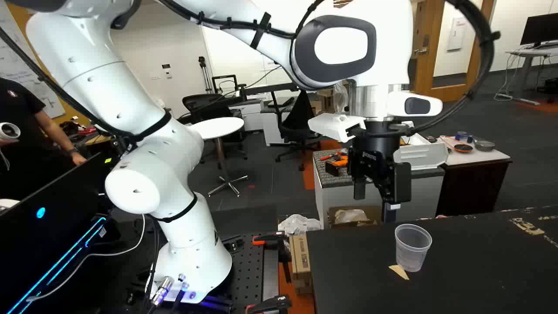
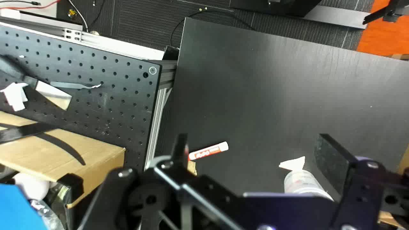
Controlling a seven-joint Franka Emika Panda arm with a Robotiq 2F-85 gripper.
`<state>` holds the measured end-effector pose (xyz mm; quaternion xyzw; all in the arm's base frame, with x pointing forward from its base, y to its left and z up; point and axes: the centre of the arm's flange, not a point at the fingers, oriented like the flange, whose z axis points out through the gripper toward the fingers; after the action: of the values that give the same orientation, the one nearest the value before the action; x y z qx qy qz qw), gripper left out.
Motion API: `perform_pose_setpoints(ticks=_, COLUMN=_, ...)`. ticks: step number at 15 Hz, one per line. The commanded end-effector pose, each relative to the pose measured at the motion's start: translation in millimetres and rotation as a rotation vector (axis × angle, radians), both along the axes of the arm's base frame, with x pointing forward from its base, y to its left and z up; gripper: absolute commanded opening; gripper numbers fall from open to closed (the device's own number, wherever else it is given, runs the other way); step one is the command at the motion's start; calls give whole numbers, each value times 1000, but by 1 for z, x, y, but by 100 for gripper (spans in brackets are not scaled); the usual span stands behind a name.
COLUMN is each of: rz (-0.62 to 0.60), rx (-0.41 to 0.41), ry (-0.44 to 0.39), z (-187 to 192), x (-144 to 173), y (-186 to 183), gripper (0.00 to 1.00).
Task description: Put the marker in the cup
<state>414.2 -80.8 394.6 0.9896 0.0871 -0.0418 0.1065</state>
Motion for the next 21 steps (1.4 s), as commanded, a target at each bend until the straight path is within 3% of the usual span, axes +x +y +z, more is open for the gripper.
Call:
perform_pose_setpoints(ticks=1, rz=0, rx=0, ry=0, z=0, x=0, y=0, gripper=100)
perform_pose_setpoints(ticks=9, rz=0, rx=-2, ry=-7, z=1, x=1, y=-1, gripper=100)
perform_pose_setpoints(ticks=16, rz=-15, rx=-2, ry=-53, z=8, x=24, y=-1, gripper=100)
perform_pose_setpoints(ticks=19, rz=-42, rx=52, ry=-85, z=14, x=39, y=-1, gripper=100)
perform_pose_setpoints(ticks=21, rz=-80, rx=149, ry=-118, z=16, x=49, y=1, gripper=100)
